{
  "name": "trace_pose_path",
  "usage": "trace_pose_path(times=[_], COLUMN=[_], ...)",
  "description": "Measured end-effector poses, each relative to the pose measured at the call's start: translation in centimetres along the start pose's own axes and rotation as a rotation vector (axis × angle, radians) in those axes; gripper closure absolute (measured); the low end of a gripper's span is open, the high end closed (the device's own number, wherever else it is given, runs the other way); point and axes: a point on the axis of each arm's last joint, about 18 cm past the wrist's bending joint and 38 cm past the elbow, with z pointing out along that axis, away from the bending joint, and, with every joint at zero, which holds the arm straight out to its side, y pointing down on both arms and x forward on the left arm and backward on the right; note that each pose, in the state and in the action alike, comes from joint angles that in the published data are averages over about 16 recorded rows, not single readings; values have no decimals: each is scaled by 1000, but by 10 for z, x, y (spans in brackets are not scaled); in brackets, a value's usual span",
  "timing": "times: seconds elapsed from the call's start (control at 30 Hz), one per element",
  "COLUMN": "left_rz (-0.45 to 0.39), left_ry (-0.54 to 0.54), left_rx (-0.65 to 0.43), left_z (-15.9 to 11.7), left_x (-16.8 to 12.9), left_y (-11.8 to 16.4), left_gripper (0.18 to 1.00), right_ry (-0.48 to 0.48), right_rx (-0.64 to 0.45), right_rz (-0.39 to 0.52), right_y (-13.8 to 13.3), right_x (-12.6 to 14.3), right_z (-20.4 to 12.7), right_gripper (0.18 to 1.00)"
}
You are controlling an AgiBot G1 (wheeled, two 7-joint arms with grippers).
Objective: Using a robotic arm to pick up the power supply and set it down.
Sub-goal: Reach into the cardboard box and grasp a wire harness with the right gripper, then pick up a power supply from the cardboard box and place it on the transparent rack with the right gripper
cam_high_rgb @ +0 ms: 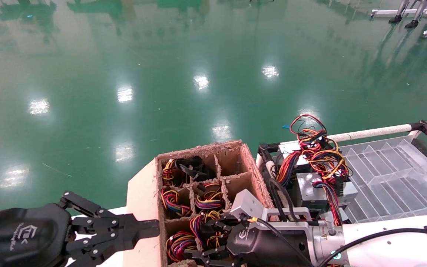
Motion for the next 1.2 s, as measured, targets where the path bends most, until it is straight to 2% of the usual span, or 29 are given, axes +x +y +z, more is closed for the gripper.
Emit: trace_pose_path(times=[0.3,0.67,0.93,1.2], left_rz=[0,0,0,0], left_ry=[0,0,0,0], left_rx=[0,0,0,0], left_z=[0,0,0,0], left_x=[0,0,0,0], left_y=[0,0,0,0], left_gripper=[985,902,765,586], right_ry=[14,22,5,-10], right_rx=[17,41,108,234], right_rz=[20,42,45,7], right_y=[5,12,0,-38], right_x=[4,5,2,-2], right_z=[1,-4,-18,-52], right_gripper=[666,872,951,976])
